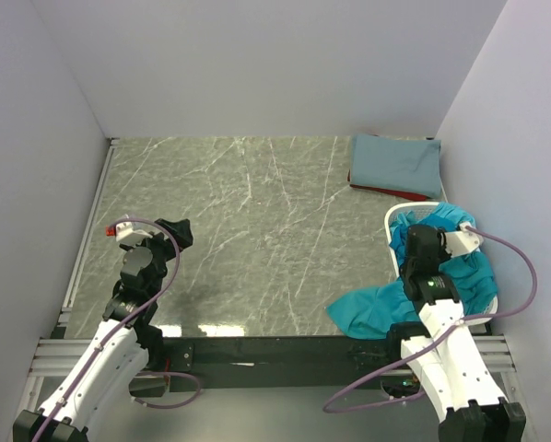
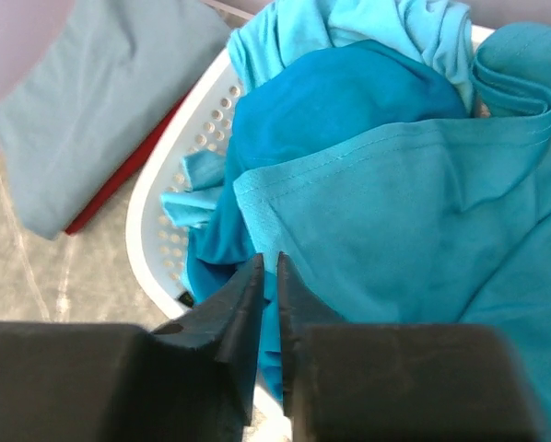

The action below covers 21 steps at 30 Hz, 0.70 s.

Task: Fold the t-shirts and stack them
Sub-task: Grab the tshirt from the pile

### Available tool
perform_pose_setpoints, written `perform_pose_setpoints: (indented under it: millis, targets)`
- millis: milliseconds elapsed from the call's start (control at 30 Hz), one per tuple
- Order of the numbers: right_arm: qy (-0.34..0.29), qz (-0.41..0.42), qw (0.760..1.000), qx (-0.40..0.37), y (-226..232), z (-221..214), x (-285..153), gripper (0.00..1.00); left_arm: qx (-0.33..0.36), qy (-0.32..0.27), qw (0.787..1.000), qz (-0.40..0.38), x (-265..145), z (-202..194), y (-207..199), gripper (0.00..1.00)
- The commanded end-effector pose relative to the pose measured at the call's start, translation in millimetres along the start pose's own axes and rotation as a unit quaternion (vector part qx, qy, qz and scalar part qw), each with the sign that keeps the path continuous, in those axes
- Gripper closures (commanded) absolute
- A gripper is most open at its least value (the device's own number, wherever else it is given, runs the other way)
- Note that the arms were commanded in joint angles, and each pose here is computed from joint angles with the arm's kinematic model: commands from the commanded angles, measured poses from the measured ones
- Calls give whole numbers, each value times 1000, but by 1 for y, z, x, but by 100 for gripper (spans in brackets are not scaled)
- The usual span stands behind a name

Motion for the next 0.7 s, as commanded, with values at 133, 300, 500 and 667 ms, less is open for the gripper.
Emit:
perform_pose_setpoints:
  millis: [133,300,500,667]
  targets:
    - [8,-48,999,-21,-7,-4,12,46,-10,-10,1000,-19,-1,10,-13,1]
    - [20,-56,998,-26,-9,-8,20,41,-11,-10,1000,-21,-1,9,-12,1]
    - [38,-48,998,-27,-8,-13,28,83,-12,-14,1000,-19,-1,10,-11,1]
    - [19,-35,999,-26,-7,9,13,100,-13,-17,1000,-21,-2,12,-12,1]
Point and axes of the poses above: each gripper's point midway between its finger pads, its own x axis out along the fingers, its own y axis along the line the jaws close on, z = x × y, the point moved 1 cm from there along -x, back along the fingers, and after that the axes turned 8 degrees about -x, right-handed, at the moved point
